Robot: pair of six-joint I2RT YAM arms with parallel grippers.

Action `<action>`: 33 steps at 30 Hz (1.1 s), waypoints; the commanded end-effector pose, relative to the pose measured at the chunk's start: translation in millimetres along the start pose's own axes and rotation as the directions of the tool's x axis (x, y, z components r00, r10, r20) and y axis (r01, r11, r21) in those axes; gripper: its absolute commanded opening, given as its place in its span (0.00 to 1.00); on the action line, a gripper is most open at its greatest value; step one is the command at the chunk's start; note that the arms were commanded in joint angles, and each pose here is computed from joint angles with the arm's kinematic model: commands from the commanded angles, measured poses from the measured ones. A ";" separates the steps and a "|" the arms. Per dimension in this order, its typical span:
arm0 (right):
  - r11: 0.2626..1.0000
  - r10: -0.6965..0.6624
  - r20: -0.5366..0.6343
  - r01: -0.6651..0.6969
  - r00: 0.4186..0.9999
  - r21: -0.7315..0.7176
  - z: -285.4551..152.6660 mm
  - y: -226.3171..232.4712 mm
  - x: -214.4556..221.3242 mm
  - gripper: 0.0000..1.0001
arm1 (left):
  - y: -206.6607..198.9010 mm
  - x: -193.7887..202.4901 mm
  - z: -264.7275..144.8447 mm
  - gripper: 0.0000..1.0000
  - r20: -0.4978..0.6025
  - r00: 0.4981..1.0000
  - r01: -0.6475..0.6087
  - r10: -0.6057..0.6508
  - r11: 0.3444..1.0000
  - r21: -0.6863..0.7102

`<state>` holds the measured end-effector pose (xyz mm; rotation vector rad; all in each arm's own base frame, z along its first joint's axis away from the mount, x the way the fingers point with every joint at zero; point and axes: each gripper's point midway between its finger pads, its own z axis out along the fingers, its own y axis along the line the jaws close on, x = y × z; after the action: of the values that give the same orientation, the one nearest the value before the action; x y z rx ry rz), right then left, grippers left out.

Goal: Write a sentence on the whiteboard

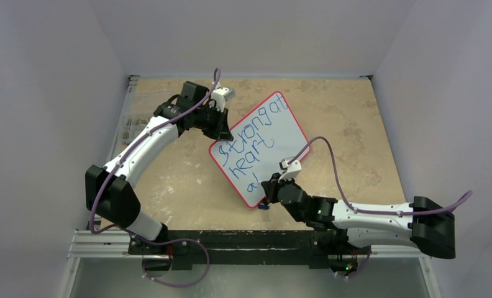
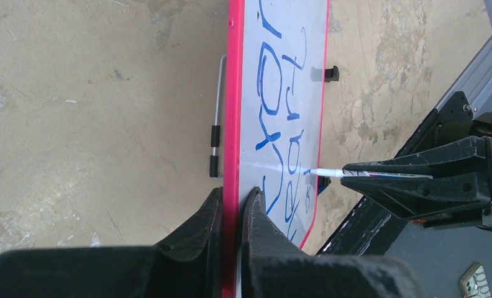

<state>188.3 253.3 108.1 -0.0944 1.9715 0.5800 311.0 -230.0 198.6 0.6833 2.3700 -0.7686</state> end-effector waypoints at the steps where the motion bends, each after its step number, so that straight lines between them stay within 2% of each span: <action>1: 0.993 -0.092 -0.003 0.092 0.996 0.074 3.2 -10.7 -4.3 0.00 | 72.3 50.0 -11.9 0.00 -0.214 0.977 -0.085 0.014 0.941 -0.328; 13: 0.990 -0.126 0.084 0.120 0.988 0.075 1.5 9.6 -50.6 0.00 | 71.8 49.9 -11.7 0.00 -0.214 0.977 -0.085 0.015 0.942 -0.326; 22: 0.998 -0.056 0.139 0.050 0.989 0.047 -12.9 4.5 -64.2 0.00 | 71.6 48.9 -12.8 0.00 -0.211 0.977 -0.086 0.016 0.941 -0.328; 33: 0.999 -0.036 0.147 0.032 0.988 0.034 3.3 5.7 -58.1 0.00 | 75.7 51.9 -13.3 0.00 -0.223 0.975 -0.089 0.010 0.934 -0.347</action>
<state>209.8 244.7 151.1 -0.1035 1.8716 0.4743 309.3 -229.5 198.3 0.6709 2.3837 -0.7719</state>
